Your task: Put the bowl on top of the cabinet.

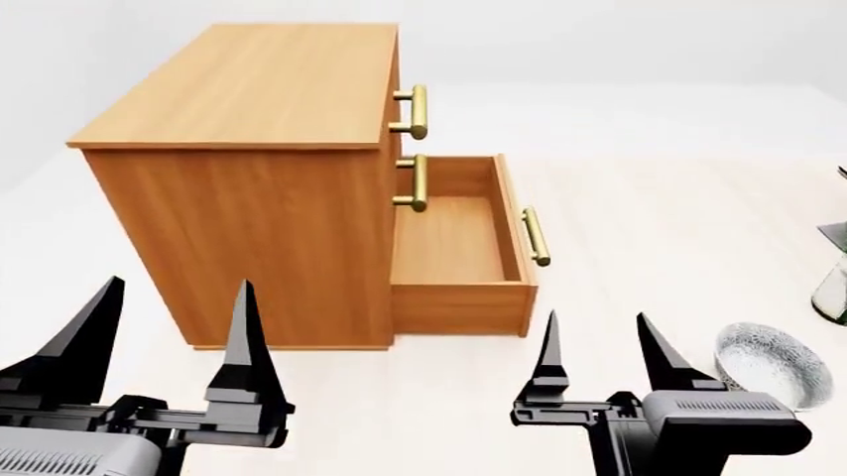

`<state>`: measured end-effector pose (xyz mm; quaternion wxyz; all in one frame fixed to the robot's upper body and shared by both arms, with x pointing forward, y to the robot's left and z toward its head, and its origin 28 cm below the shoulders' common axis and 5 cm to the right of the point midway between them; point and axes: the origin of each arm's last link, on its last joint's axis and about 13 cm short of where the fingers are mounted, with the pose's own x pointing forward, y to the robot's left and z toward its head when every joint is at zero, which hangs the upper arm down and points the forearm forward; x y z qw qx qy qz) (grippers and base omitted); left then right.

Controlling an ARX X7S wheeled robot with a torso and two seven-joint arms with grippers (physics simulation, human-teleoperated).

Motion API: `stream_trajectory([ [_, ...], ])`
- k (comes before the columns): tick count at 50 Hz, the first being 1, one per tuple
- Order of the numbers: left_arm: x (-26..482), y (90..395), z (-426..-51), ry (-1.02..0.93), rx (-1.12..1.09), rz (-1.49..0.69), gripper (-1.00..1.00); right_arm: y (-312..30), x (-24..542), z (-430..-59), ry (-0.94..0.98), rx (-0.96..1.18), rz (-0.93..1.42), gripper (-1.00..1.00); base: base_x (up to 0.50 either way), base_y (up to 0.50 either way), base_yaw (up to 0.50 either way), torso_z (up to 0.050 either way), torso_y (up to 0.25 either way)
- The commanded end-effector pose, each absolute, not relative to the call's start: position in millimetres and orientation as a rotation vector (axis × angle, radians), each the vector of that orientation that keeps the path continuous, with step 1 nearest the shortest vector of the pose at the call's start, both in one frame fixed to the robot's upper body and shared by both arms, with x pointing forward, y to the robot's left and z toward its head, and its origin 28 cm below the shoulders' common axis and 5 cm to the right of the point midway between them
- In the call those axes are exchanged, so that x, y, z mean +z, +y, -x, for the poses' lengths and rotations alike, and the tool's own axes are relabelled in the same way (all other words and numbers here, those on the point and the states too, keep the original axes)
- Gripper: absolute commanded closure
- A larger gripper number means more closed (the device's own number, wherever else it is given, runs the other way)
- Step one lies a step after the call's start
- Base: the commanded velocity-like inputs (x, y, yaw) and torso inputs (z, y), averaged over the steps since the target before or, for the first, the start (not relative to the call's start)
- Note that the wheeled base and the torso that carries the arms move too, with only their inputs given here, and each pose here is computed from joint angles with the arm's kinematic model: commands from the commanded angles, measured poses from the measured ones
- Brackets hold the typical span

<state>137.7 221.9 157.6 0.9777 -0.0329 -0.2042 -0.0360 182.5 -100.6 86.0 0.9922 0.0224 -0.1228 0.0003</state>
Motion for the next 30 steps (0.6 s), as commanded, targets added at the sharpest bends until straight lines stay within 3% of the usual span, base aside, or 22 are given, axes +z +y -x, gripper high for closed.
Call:
stream_trajectory([
  [1,157.9,221.9,-137.4,-0.411,-0.073,0.066,-1.0,-100.6,86.4,-182.5,-0.25,-0.002,-0.047,-1.0,0.5,0.0,0.0,0.0,0.0],
  [5,158.2,222.0,-137.5,-0.412,-0.072,0.067,-1.0,-100.5,85.6,-183.2,-0.24,-0.006,-0.047,-1.0,0.42,0.0,0.0,0.0,0.004],
  [12,157.8,222.1,-138.0,-0.411,-0.072,0.066,-1.0,-100.1,86.8,-182.1,-0.252,-0.011,-0.03,-1.0,0.0,0.0,0.0,0.0,0.0],
  [19,157.7,222.2,-137.6,-0.411,-0.073,0.066,-1.0,-99.9,85.2,-182.6,-0.241,-0.011,-0.024,-1.0,0.0,0.49,0.0,0.0,0.0],
  [30,156.3,221.5,-138.4,-0.409,-0.074,0.065,-1.0,-100.5,86.9,-182.6,-0.254,-0.009,-0.039,-1.0,0.0,0.01,0.0,0.0,0.0],
])
